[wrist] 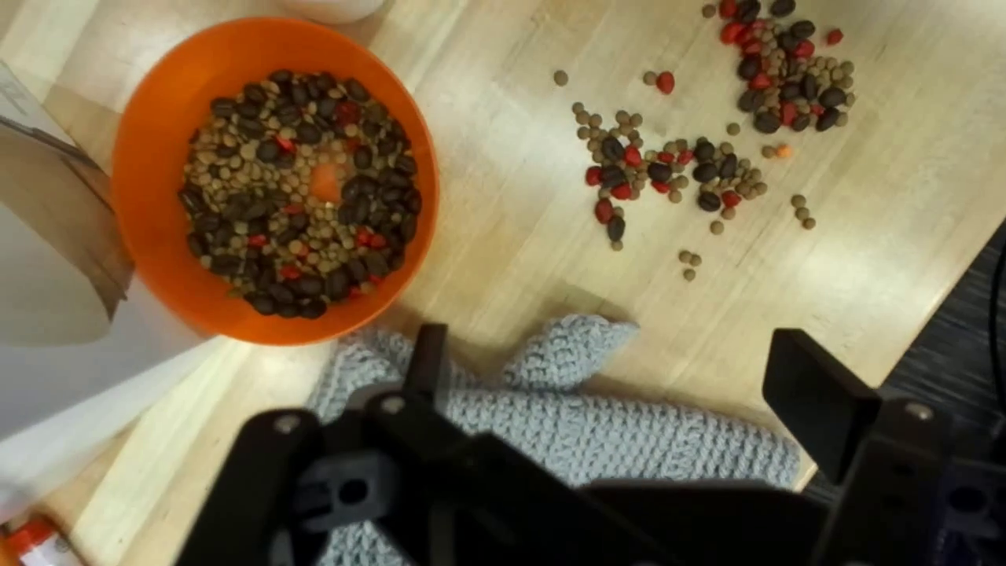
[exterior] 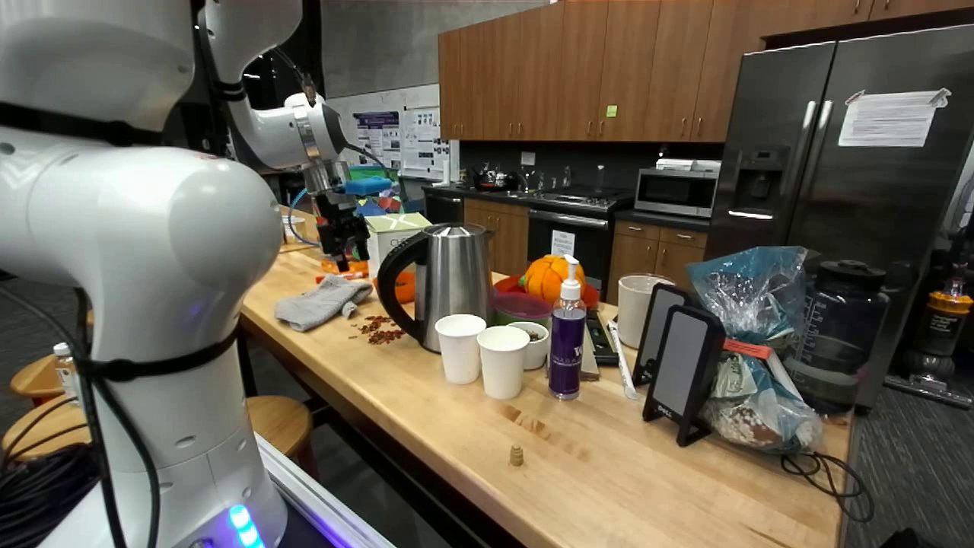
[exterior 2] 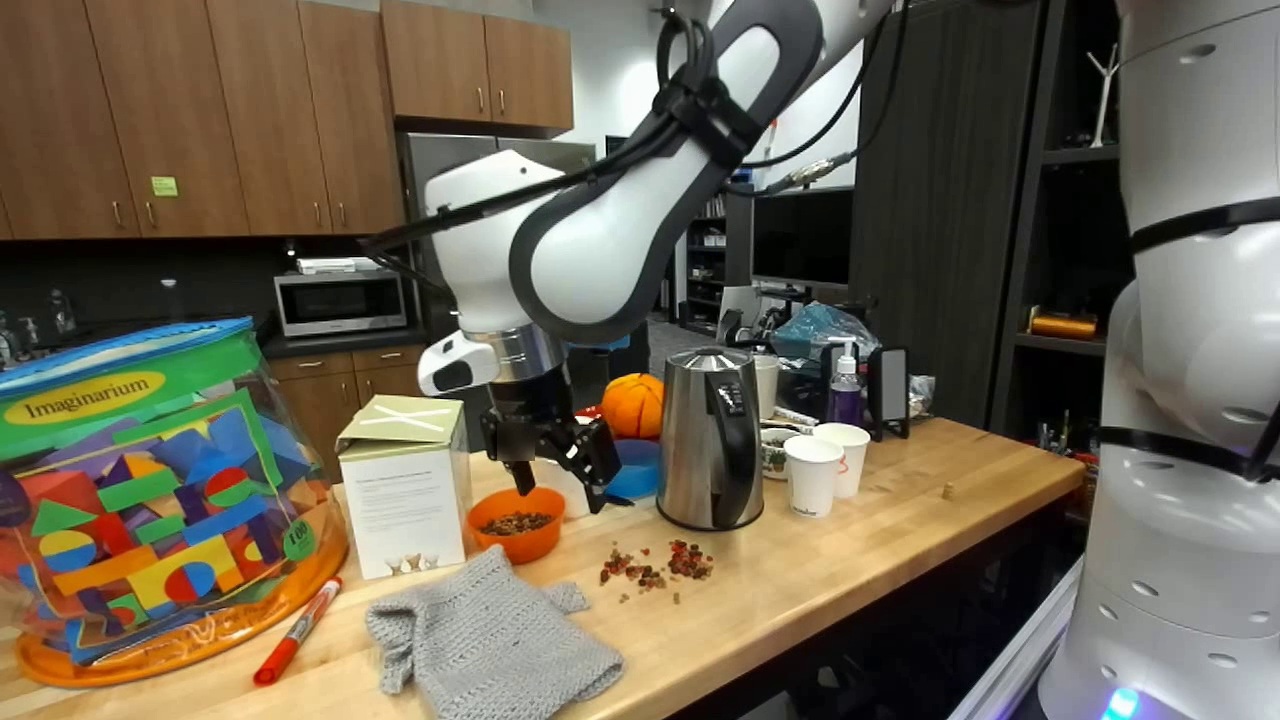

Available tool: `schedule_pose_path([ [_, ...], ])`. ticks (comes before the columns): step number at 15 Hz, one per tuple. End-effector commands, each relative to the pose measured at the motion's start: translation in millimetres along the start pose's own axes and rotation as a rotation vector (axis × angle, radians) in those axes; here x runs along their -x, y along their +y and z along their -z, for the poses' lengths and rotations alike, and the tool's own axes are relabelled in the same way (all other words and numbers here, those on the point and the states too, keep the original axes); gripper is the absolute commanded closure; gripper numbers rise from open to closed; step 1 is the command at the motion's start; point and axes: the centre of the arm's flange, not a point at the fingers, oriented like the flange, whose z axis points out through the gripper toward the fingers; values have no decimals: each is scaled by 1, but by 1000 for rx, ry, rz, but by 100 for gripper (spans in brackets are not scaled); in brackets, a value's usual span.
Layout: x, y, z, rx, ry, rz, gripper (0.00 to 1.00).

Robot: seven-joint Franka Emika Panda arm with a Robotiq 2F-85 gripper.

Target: Move the orange bowl backwards then move the kettle to the left.

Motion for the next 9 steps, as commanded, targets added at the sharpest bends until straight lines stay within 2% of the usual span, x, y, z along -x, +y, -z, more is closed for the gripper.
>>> schedule_pose_path([
  [1,-6,25,-10,-12,-55,-35,0],
  [9,-2,45,-30,-61,-44,-107,0],
])
